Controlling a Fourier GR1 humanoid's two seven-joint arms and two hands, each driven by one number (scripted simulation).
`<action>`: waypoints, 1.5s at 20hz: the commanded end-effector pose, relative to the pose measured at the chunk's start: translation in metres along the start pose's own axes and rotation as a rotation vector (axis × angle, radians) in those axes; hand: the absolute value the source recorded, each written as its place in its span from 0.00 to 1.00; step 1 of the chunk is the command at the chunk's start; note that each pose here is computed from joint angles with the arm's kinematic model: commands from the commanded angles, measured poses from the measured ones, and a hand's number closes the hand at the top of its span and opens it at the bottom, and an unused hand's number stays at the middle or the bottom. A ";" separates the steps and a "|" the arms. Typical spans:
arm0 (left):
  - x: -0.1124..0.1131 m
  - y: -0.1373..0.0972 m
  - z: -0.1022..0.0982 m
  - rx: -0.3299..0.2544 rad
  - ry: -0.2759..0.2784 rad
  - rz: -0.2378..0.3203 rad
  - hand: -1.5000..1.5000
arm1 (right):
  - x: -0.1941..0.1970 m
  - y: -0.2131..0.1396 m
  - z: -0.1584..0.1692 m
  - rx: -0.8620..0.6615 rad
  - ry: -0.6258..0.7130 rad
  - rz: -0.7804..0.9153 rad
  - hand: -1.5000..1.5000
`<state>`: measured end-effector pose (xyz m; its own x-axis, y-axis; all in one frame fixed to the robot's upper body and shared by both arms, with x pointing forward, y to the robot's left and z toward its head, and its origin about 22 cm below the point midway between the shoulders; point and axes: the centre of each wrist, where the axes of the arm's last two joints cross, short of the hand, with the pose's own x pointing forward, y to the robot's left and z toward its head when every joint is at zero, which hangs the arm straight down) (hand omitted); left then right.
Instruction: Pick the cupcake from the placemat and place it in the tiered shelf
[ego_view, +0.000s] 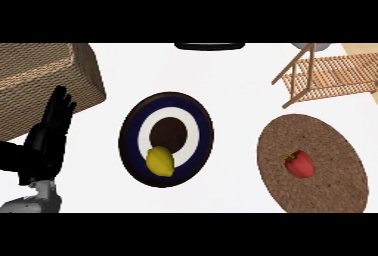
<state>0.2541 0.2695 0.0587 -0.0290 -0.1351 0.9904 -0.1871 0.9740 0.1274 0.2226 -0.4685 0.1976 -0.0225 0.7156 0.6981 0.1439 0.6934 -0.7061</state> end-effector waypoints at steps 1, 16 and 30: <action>-0.009 0.001 -0.004 -0.008 -0.022 0.004 0.50 | 0.011 -0.011 -0.009 -0.069 0.045 -0.004 1.00; -0.002 -0.016 -0.003 -0.037 -0.018 -0.001 0.50 | -0.047 0.026 -0.095 -0.165 0.082 -0.051 1.00; 0.003 -0.019 -0.012 -0.025 -0.013 0.002 0.50 | -0.046 0.044 -0.142 -0.218 0.023 -0.083 1.00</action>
<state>0.2620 0.2568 0.0565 -0.0462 -0.1333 0.9900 -0.1572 0.9797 0.1245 0.3613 -0.4861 0.1475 -0.0178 0.6320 0.7747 0.3675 0.7247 -0.5828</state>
